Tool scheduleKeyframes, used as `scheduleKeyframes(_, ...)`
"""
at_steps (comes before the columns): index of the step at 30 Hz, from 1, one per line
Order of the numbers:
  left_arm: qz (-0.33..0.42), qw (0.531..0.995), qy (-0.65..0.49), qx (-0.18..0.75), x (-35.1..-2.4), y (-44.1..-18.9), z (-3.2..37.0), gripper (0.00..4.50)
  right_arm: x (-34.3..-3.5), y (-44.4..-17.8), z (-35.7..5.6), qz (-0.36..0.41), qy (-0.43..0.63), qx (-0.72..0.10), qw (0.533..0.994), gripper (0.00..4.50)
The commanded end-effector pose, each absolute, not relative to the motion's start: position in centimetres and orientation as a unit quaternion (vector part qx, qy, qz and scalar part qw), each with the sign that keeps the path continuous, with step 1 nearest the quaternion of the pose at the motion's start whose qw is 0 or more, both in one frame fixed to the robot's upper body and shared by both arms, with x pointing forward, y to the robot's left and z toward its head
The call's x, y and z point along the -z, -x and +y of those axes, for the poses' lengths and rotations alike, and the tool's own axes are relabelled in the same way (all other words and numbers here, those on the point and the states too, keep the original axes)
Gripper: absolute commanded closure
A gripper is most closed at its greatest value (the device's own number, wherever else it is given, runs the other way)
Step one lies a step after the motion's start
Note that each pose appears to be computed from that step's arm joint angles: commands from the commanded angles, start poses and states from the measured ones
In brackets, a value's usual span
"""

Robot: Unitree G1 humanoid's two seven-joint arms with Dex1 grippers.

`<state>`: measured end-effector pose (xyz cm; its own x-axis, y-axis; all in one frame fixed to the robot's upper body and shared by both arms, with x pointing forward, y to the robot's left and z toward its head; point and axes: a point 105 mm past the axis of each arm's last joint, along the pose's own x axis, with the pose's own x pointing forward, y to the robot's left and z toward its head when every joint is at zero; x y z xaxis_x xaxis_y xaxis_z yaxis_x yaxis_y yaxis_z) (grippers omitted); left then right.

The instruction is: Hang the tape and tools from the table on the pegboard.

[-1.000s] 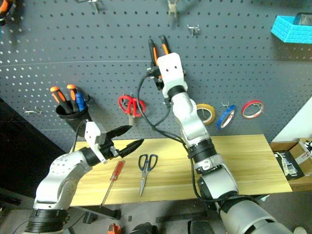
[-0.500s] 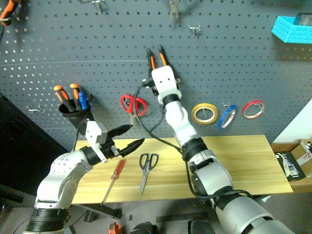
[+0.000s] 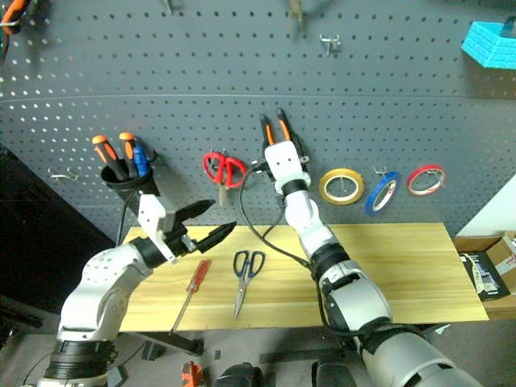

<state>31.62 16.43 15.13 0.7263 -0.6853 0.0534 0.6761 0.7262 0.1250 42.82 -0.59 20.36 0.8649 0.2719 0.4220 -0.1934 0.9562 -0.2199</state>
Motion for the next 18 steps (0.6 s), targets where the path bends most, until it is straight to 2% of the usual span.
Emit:
scheduleKeyframes(1, -0.046, 0.936, -0.044, 0.347, -15.5, -32.2, 16.6, 0.28, -19.0, -42.6, -1.3, -0.192, 0.065, -0.125, 0.971, 0.21)
scheduleKeyframes(2, -0.043, 0.938, -0.042, 0.343, -15.4, -32.3, 16.6, 0.28, -18.6, -42.3, -1.3, -0.184, 0.068, -0.131, 0.972, 0.02)
scheduleKeyframes(5, -0.026, 0.945, -0.05, 0.323, -14.9, -32.7, 16.6, 0.28, -18.3, -40.7, -1.1, -0.164, 0.072, -0.165, 0.97, 0.02)
scheduleKeyframes(11, 0.071, 0.955, -0.081, 0.275, -11.5, -32.8, 16.4, 0.28, -18.2, -35.9, -2.4, -0.097, 0.051, -0.255, 0.961, 0.02)
scheduleKeyframes(15, 0.192, 0.953, -0.101, 0.213, -6.7, -32.3, 16.9, 0.28, -17.3, -30.8, -2.9, -0.003, 0.015, -0.384, 0.923, 0.02)
scheduleKeyframes(18, 0.266, 0.94, -0.108, 0.187, -3.7, -31.7, 17.4, 0.28, -15.6, -28.7, -3.5, 0.067, 0.036, -0.425, 0.902, 0.02)
